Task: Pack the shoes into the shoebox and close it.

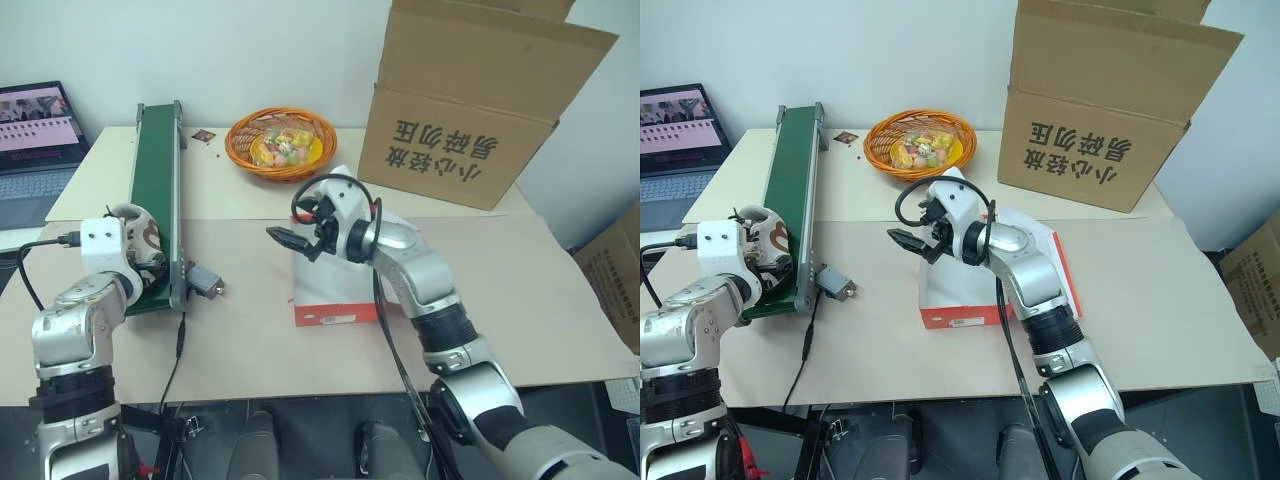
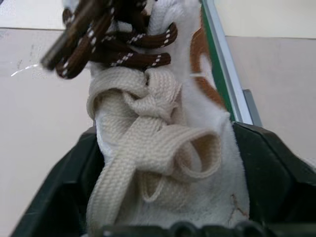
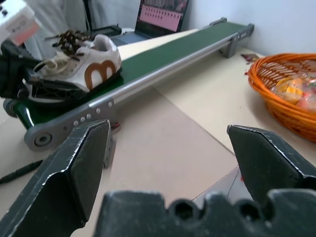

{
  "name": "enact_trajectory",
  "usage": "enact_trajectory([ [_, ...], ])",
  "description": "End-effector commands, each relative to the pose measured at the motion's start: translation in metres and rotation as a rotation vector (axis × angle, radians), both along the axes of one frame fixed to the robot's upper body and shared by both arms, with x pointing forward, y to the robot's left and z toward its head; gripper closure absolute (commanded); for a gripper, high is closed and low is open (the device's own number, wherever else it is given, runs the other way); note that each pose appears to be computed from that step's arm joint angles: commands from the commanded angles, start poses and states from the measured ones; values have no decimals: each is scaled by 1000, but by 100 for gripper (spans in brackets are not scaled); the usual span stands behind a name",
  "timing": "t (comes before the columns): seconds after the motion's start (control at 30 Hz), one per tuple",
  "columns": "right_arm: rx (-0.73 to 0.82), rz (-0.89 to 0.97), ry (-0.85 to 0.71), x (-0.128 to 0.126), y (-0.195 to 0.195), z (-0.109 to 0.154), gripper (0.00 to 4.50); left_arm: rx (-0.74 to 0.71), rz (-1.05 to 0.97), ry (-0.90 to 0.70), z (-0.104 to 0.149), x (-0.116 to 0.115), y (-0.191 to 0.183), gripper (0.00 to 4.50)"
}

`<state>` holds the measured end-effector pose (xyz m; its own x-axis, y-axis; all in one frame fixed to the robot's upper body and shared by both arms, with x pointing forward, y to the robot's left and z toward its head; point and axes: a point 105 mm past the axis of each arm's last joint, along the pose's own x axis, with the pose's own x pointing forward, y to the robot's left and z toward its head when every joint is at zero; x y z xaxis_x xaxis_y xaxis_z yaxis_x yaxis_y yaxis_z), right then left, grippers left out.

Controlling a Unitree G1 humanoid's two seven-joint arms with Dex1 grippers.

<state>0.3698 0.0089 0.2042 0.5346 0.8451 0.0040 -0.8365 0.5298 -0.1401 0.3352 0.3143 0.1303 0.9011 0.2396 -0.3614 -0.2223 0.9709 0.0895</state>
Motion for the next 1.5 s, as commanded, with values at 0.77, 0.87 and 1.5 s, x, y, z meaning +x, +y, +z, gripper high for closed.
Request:
enact_trajectory([
  [0.77,50,-44,-66,6,-12,28,0,24,4,1,2,4,0,448],
  [0.87,58,-49,-62,6,-14,29,0,50,-9,1,4,5,-2,448],
  [1.5,491,-99,482,38,-36,45,0,77,-482,-605,148,9,-146,448],
])
